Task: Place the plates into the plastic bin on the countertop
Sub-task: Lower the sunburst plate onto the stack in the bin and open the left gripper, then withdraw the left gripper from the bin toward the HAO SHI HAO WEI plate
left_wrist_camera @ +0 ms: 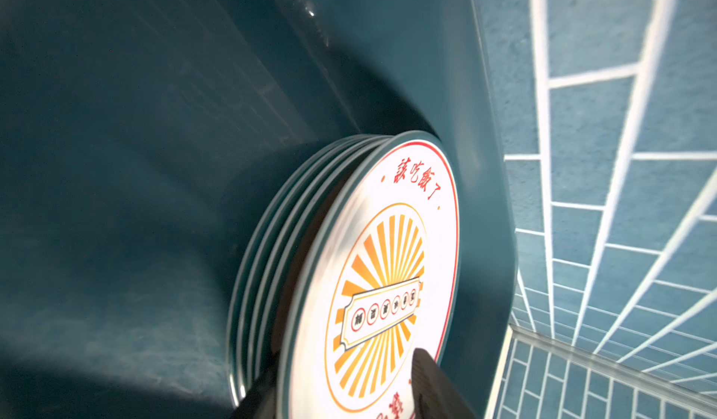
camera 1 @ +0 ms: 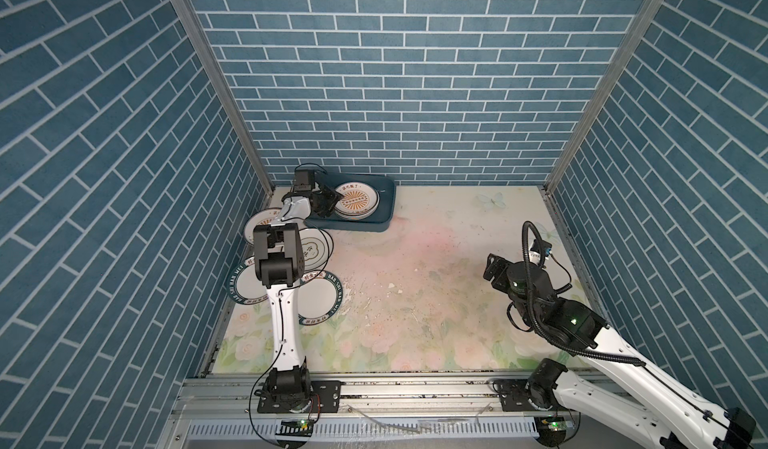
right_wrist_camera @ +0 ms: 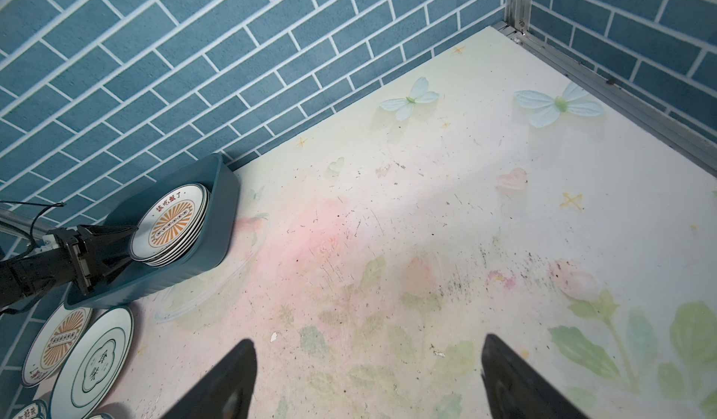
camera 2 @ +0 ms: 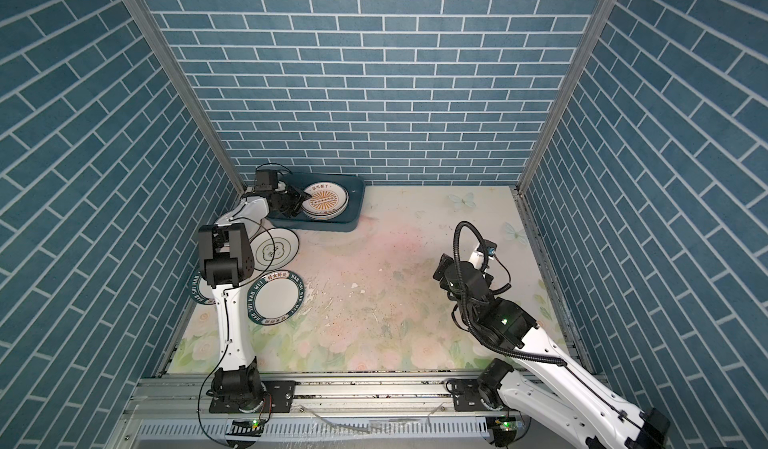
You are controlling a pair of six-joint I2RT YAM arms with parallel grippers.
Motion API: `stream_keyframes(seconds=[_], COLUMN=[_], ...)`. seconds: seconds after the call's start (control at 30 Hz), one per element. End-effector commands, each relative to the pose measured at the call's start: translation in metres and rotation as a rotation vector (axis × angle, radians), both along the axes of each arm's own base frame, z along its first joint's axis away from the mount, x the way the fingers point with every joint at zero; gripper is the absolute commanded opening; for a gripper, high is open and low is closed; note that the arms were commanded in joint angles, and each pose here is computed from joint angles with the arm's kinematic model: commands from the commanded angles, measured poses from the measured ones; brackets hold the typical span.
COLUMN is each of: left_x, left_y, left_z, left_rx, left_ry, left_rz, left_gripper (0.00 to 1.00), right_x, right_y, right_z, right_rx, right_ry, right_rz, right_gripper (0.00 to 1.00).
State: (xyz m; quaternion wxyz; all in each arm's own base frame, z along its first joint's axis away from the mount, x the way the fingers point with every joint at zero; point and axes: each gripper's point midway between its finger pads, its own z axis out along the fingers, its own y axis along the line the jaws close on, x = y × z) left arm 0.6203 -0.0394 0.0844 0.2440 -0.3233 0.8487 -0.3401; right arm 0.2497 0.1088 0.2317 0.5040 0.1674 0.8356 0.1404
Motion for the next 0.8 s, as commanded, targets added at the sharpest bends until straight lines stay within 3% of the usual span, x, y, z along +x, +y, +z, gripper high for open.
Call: stream_keyframes(seconds=[0.0, 0.53, 0.77], left_x=[-0.01, -0.027, -0.033], left_y=[0.005, 0.007, 0.003], left_z=[-0.017, -0.002, 0.049], left_rx=[0.053, 0.192, 0.242], left_ry=[0.072, 0.137, 0.013], left_rz=[-0.014, -0.162, -0.213], left_gripper=[0.58, 0.65, 0.73], right_x=[-0.001, 0.001, 0.0], right_y=[-0.004, -0.004, -0.001], right_z=[-0.003, 0.004, 0.007], right_rx=[0.011, -0.004, -0.002], right_ry=[0.011, -0.01, -0.017], right_rz=[-0.026, -0.019, 0.003], right_gripper=[0.9, 0.9, 0.9])
